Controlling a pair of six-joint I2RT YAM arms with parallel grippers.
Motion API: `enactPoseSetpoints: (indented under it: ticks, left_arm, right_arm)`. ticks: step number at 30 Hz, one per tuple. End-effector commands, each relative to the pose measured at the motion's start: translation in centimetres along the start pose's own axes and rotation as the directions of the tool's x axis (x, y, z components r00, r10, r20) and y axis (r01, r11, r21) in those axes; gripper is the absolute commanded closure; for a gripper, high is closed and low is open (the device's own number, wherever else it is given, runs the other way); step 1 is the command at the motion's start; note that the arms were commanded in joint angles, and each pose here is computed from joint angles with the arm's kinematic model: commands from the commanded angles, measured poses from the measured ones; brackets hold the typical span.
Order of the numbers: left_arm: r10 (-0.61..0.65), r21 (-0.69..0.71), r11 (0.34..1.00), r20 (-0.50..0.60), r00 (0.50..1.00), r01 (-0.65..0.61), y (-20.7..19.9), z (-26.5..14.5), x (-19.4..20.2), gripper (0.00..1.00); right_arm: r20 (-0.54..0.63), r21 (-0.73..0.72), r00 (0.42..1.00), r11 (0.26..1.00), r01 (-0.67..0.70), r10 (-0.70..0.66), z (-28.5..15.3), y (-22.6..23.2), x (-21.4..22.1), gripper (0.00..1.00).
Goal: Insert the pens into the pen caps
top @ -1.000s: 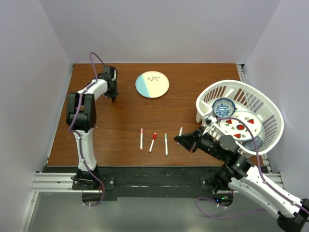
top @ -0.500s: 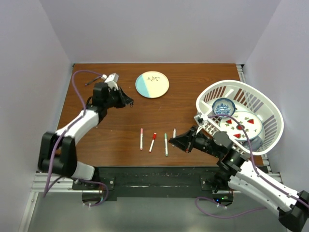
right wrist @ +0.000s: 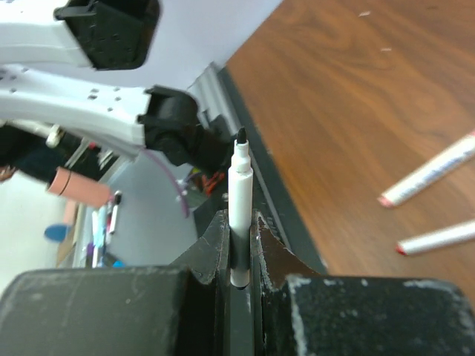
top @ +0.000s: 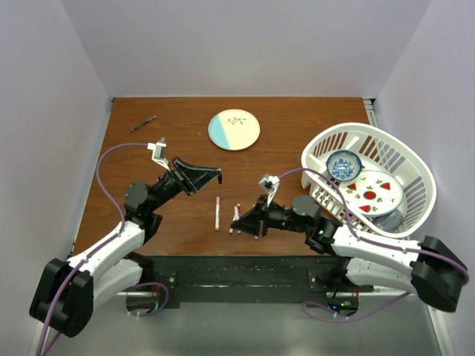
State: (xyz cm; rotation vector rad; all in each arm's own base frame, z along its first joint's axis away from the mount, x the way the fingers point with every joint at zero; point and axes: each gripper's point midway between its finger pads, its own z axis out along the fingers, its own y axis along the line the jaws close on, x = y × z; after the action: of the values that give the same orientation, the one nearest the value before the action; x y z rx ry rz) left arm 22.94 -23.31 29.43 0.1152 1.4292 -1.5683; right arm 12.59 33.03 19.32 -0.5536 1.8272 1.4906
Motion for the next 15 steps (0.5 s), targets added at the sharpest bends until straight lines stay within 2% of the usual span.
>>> enactPoseSetpoints:
  ticks: [1, 15]
  left_arm:
    - [0.027, 0.139, 0.99, 0.065, 0.998, -0.036, -4.2, -0.8, -1.2, 1.0]
    - [-0.055, 0.105, 0.993, 0.045, 0.997, 0.05, -3.2, -2.4, 0.4, 1.0]
  right_arm:
    - [0.133, -0.103, 0.99, 0.993, 0.056, -0.042, 2.2, 3.5, -4.1, 1.0]
    - [0.14, -0.108, 0.988, 0.991, 0.082, -0.067, 4.8, 4.0, -4.6, 1.0]
